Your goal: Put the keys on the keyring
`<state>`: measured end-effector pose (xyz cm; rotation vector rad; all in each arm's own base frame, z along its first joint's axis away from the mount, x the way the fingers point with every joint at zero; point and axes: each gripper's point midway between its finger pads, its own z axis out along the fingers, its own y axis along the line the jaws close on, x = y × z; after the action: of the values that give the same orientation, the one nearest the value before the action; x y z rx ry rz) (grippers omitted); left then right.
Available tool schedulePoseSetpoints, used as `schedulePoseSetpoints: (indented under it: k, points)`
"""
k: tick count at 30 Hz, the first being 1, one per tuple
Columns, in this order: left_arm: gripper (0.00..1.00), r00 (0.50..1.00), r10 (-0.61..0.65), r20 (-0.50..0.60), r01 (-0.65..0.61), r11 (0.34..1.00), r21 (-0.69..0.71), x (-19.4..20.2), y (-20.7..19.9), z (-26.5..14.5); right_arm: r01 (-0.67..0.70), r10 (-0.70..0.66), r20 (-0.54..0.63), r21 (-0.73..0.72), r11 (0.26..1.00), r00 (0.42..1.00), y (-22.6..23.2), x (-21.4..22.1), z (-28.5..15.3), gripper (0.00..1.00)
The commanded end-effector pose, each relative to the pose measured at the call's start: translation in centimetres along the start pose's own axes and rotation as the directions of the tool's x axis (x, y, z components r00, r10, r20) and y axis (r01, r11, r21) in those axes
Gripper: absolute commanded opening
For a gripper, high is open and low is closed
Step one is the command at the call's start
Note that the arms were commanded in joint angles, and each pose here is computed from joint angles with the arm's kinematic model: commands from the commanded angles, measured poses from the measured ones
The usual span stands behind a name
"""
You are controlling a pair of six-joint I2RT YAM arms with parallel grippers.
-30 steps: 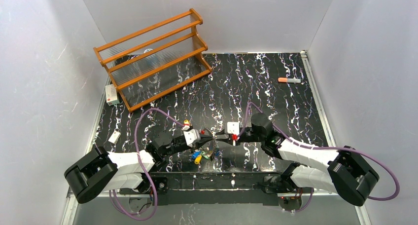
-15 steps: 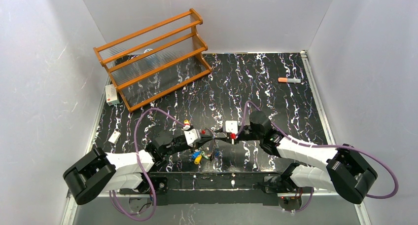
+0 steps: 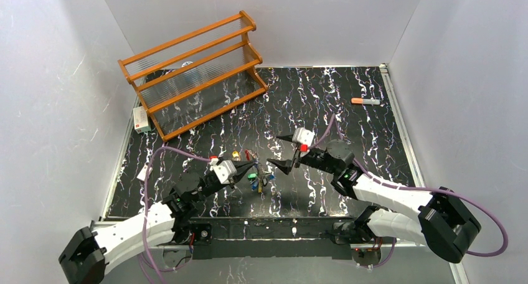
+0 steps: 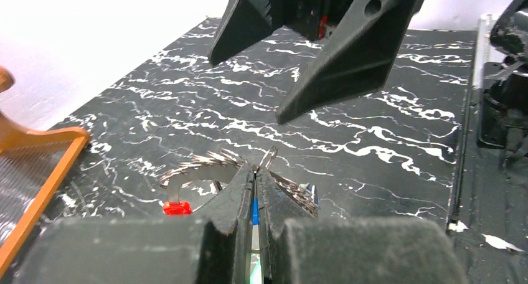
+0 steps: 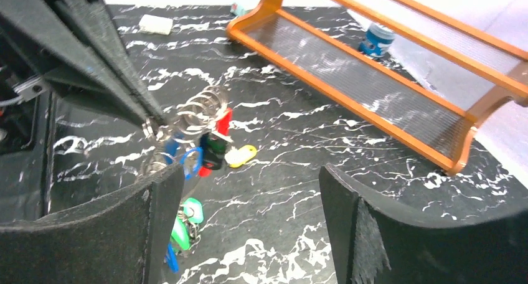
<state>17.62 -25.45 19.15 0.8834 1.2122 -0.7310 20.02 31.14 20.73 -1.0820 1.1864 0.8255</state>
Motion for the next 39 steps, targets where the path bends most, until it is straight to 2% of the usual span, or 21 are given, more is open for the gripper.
schedulePoseSetpoints:
  k: [1,5,10,15,21,24,31,39]
  points:
    - [0.00,0.996,0.039,-0.084,-0.048,0.993,-0.112,0.5,2.2,-1.5,-0.101,0.073,0.177,0.154,0.983,0.982,-3.5,-6.0,0.3,0.92]
    - [0.00,0.992,0.049,-0.118,-0.065,0.988,-0.137,-0.1,2.7,-2.3,-0.204,0.162,0.199,0.212,0.956,0.967,-5.0,-7.1,0.4,0.98]
    - [0.00,0.988,0.053,-0.143,-0.077,0.982,-0.172,-1.2,3.5,-3.4,-0.321,0.273,0.188,0.309,0.895,0.943,-6.9,-6.8,0.5,0.99]
    - [0.00,0.984,0.066,-0.164,-0.107,0.961,-0.255,-2.9,5.0,-5.2,-0.414,0.394,0.133,0.387,0.824,0.909,-7.9,-4.5,1.2,0.98]
    - [0.00,0.971,0.086,-0.223,-0.153,0.941,-0.303,-4.0,6.1,-7.7,-0.476,0.559,-0.053,0.462,0.748,0.827,-7.8,0.9,3.3,0.97]
    - [0.00,0.964,0.092,-0.248,-0.171,0.932,-0.319,-4.4,6.4,-8.8,-0.505,0.630,-0.137,0.479,0.718,0.765,-7.3,3.2,4.6,0.89]
    - [0.00,0.933,0.128,-0.337,-0.244,0.913,-0.327,-4.2,7.0,-11.3,-0.607,0.734,-0.294,0.421,0.674,0.612,-4.6,7.0,8.2,0.76]
    - [0.00,0.937,0.153,-0.314,-0.260,0.906,-0.333,-4.5,6.9,-12.0,-0.622,0.728,-0.440,0.384,0.682,0.526,-0.9,10.1,11.6,0.56]
